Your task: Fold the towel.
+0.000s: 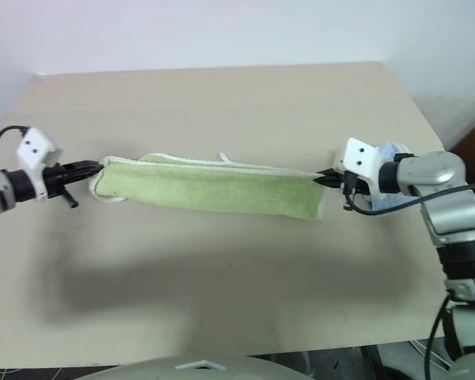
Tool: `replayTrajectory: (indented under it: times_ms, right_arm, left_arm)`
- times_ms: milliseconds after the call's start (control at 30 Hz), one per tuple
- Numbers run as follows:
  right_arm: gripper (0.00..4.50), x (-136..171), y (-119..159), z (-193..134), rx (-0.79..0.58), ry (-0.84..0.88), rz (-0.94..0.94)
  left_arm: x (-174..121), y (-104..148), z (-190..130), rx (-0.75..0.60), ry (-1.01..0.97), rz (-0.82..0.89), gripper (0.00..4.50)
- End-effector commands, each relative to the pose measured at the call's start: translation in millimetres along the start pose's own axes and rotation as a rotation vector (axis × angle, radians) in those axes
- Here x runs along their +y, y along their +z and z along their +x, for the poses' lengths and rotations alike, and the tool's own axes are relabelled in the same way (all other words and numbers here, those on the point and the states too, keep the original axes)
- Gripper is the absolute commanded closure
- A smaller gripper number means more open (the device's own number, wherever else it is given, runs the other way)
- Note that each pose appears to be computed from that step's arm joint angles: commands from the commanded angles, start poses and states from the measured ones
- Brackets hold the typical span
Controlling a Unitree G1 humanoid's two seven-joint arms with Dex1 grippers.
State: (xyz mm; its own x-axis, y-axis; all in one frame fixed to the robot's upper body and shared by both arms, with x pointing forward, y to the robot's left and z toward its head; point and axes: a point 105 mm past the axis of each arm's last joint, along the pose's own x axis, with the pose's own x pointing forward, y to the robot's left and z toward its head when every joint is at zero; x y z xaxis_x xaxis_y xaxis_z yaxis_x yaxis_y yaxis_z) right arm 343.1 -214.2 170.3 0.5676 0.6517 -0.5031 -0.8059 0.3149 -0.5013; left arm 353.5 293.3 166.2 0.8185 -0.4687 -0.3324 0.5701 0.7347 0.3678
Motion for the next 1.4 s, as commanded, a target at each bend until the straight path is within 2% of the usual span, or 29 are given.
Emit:
replayTrajectory:
  times_ms: [33,300,367,400,500,733,800,833,867,967,1200,1400]
  right_arm:
    - [4.43,-13.1,-8.4,4.9,0.032,-0.055,-0.024]
    - [4.43,-15.4,-16.3,17.4,0.042,-0.069,-0.043]
    - [4.5,-16.5,-18.1,17.8,0.05,-0.082,-0.053]
    - [4.27,-17.4,-18.7,17.8,0.05,-0.09,-0.053]
    - [3.53,-20.0,-19.6,17.3,0.046,-0.11,-0.037]
    - [1.12,-25.1,-15.0,14.5,0.027,-0.153,-0.052]
    - [0.5,-26.0,-14.2,12.3,0.027,-0.159,-0.056]
    - [0.07,-27.5,-13.1,9.4,0.025,-0.174,-0.065]
    - [0.03,-29.7,-11.3,5.0,0.02,-0.194,-0.074]
    - [0.03,-35.7,-7.0,-10.7,0.017,-0.256,-0.093]
    - [0.03,-27.9,0.5,-46.8,0.017,-0.309,-0.079]
    - [0.03,-4.4,2.0,-58.3,-0.077,-0.327,0.223]
  left_arm:
    - [16.1,-0.6,11.0,0.024,0.08,0.085,4.5]
    - [12.0,3.0,38.0,0.003,0.046,0.118,4.5]
    - [8.8,1.4,39.7,0.005,0.022,0.121,4.04]
    - [8.2,0.8,40.0,0.006,0.016,0.119,3.9]
    - [8.4,0.2,40.2,-0.006,0.009,0.08,2.96]
    - [15.3,0.1,38.7,-0.012,0.055,0.073,0.55]
    - [19.1,1.5,38.4,-0.018,0.087,0.08,0.0]
    - [22.3,2.5,37.8,-0.024,0.109,0.068,0.0]
    - [24.5,7.4,36.0,-0.06,0.115,0.032,0.0]
    - [31.9,19.2,27.3,-0.141,0.149,-0.025,0.0]
    - [34.6,10.8,6.1,-0.127,0.173,-0.058,0.0]
    - [37.6,17.9,-5.4,-0.172,0.226,-0.073,0.0]
